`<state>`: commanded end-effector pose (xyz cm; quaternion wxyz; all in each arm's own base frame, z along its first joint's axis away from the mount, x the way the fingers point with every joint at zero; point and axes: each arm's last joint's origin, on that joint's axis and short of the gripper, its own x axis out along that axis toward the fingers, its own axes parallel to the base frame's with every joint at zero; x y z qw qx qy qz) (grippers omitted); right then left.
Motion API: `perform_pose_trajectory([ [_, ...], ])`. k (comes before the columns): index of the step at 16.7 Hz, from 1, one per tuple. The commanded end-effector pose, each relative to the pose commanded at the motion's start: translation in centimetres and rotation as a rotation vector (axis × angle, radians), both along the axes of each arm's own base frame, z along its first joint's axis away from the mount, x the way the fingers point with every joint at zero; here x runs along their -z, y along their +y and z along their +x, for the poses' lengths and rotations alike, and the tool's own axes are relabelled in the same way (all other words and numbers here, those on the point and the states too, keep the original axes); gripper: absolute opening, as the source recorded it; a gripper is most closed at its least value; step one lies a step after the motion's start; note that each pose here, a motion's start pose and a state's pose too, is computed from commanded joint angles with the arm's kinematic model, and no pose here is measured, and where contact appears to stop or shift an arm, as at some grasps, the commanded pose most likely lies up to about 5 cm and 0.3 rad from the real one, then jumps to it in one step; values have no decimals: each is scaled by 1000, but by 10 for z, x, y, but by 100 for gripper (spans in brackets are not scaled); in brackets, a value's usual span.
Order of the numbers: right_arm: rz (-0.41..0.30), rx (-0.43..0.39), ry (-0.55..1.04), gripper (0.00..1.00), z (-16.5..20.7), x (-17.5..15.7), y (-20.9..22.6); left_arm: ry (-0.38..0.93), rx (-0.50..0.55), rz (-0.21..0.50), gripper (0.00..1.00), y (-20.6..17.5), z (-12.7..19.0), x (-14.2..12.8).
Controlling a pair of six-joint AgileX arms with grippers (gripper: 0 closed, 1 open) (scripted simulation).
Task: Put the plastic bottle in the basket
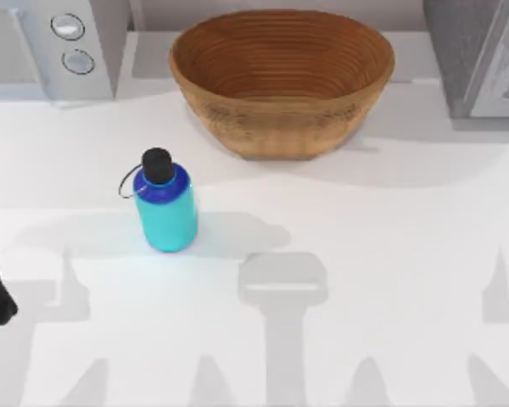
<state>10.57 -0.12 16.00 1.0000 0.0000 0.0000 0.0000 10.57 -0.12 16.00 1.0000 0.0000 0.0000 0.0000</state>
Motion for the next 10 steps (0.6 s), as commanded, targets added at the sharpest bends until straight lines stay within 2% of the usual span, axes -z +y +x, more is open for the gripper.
perform_pose_trajectory([
  [5, 0, 0, 0, 100, 0, 0, 0, -12, 14, 9, 100, 0, 3, -5],
  [10, 0, 0, 0, 100, 0, 0, 0, -9, 111, 40, 100, -3, 21, -17],
])
